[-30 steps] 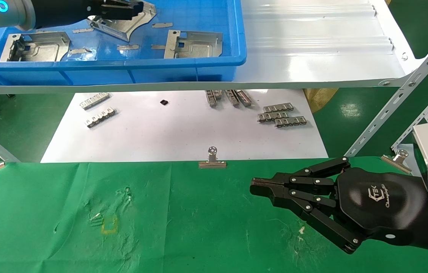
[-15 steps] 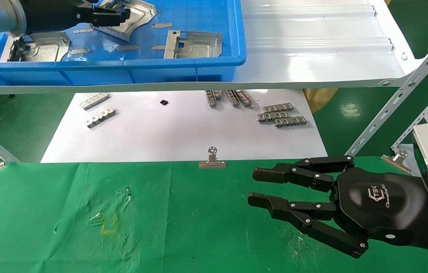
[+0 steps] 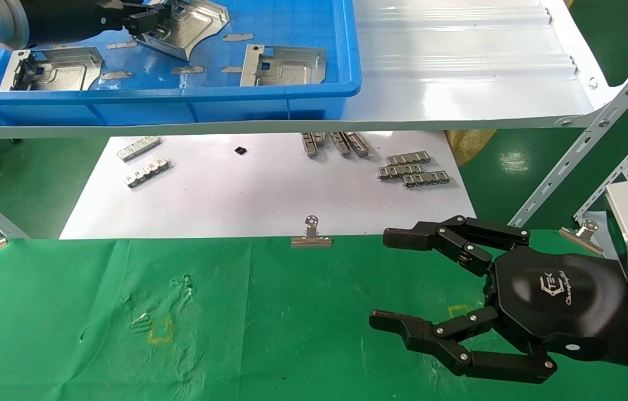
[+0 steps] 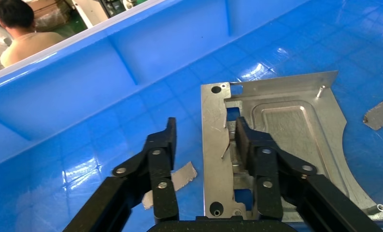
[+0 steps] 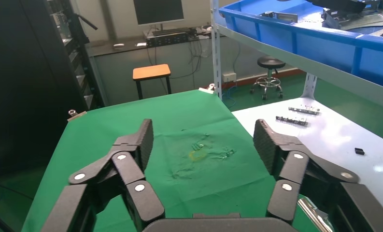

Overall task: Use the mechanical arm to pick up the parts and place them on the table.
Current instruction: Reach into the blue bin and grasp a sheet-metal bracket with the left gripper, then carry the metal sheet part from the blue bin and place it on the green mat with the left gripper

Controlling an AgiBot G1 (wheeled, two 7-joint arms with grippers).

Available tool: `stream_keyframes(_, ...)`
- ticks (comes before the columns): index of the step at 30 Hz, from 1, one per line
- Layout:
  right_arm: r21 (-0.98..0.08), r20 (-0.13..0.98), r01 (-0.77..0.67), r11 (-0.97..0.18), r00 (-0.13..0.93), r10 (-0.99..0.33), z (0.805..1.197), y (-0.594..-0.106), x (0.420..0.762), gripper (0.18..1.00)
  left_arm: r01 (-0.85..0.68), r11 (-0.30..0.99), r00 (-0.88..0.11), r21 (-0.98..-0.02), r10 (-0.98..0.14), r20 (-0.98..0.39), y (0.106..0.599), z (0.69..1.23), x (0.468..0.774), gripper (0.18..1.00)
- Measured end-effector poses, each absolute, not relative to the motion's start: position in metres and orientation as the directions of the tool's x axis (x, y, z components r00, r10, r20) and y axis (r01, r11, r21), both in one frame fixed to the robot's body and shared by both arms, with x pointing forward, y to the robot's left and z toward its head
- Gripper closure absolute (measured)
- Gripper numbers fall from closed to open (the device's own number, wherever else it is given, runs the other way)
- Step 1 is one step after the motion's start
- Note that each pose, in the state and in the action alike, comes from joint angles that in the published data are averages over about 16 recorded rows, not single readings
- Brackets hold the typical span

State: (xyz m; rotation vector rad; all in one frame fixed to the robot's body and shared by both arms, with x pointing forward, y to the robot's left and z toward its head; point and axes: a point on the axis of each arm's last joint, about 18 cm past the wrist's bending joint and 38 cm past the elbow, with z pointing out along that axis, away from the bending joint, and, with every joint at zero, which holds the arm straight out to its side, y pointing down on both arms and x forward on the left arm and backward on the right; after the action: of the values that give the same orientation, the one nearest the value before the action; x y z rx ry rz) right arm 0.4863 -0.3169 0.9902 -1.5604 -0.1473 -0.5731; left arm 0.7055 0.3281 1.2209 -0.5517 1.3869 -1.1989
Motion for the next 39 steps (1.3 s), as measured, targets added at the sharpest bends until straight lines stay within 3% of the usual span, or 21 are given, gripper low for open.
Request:
stream_keyframes(7, -0.897, 0.440, 0.432, -0.089, 0.862, -0.251, 0.990, -0.317, 0.486, 0.370, 0.312, 0.348, -0.230, -0.884, -0.875, -0.426, 0.331, 1.222, 0.704, 0.747)
stream_keyframes(19, -0.897, 0.440, 0.432, -0.089, 0.862, -0.251, 0.990, -0.317, 0.486, 0.214, 0.393, 0.281, -0.361, -0.876, -0.828, -0.428, 0.328, 1.236, 0.673, 0.903)
stream_keyframes(30, -0.897, 0.440, 0.432, -0.089, 0.862, -0.251, 0.990, -0.317, 0.486, 0.178, 0.529, 0.306, -0.582, -0.791, -0.548, -0.601, 0.313, 1.217, 0.608, 0.915)
stream_keyframes(39, -0.897, 0.440, 0.432, -0.089, 0.862, -0.251, 0.990, -0.317, 0.486, 0.178, 0.658, 0.366, -0.574, -0.658, -0.321, -0.753, 0.321, 1.178, 0.566, 0.916)
